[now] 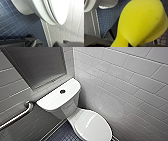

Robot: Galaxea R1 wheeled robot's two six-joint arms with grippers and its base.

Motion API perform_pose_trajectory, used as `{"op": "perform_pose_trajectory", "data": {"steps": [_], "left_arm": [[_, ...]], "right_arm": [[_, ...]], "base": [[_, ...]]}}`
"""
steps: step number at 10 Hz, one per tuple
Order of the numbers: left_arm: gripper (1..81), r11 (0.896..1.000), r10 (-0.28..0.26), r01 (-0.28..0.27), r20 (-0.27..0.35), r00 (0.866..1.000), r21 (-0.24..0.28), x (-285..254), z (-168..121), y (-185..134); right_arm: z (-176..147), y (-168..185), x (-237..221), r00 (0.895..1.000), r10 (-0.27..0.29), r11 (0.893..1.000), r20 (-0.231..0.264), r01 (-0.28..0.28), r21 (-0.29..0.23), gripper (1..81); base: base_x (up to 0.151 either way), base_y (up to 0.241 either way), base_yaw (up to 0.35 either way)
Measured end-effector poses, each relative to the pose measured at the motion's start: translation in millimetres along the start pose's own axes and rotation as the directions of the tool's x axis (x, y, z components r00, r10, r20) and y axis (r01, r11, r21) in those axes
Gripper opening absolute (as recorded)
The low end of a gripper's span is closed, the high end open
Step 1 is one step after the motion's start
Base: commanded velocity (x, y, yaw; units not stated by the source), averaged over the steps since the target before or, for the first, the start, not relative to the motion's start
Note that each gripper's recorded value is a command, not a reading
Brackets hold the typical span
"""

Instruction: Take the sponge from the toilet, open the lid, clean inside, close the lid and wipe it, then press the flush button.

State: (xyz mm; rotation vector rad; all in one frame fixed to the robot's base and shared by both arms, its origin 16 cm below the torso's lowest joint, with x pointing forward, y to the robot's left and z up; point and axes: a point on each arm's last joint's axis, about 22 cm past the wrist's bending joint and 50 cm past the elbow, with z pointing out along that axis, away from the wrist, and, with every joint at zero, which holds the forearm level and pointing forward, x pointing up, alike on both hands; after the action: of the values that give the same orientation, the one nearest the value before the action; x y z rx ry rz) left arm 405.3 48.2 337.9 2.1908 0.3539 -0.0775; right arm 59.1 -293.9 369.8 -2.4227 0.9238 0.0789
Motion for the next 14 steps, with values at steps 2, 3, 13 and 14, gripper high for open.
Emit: {"op": "perform_pose_trajectory", "data": {"steps": [2,3,13,14], "left_arm": [[81.1,0.998,-0.055,0.054,-0.039,0.998,-0.029,17.0,3.8,12.5],[81.1,0.997,-0.062,0.06,-0.05,0.997,-0.041,23.2,8.4,18.7],[81.1,0.984,-0.162,0.147,-0.155,0.975,-0.105,68.8,41.5,33.8],[81.1,0.98,-0.177,0.157,-0.167,0.97,-0.121,72.9,42.4,38.6]], "right_arm": [[1.9,10.0,2.4,1.0,-0.006,1.0,-0.007,0.005,-0.02,1.0],[4.0,11.4,1.8,1.0,-0.007,1.0,-0.008,0.006,-0.023,1.0],[6.1,20.6,-6.9,1.0,0.006,0.999,0.009,-0.006,-0.052,1.0],[6.4,20.2,-7.0,1.0,0.007,0.999,0.009,-0.006,-0.051,1.0]], "base": [[0.0,0.0,0.0],[0.0,0.0,0.0],[0.0,0.0,0.0],[0.0,0.0,0.0]]}}
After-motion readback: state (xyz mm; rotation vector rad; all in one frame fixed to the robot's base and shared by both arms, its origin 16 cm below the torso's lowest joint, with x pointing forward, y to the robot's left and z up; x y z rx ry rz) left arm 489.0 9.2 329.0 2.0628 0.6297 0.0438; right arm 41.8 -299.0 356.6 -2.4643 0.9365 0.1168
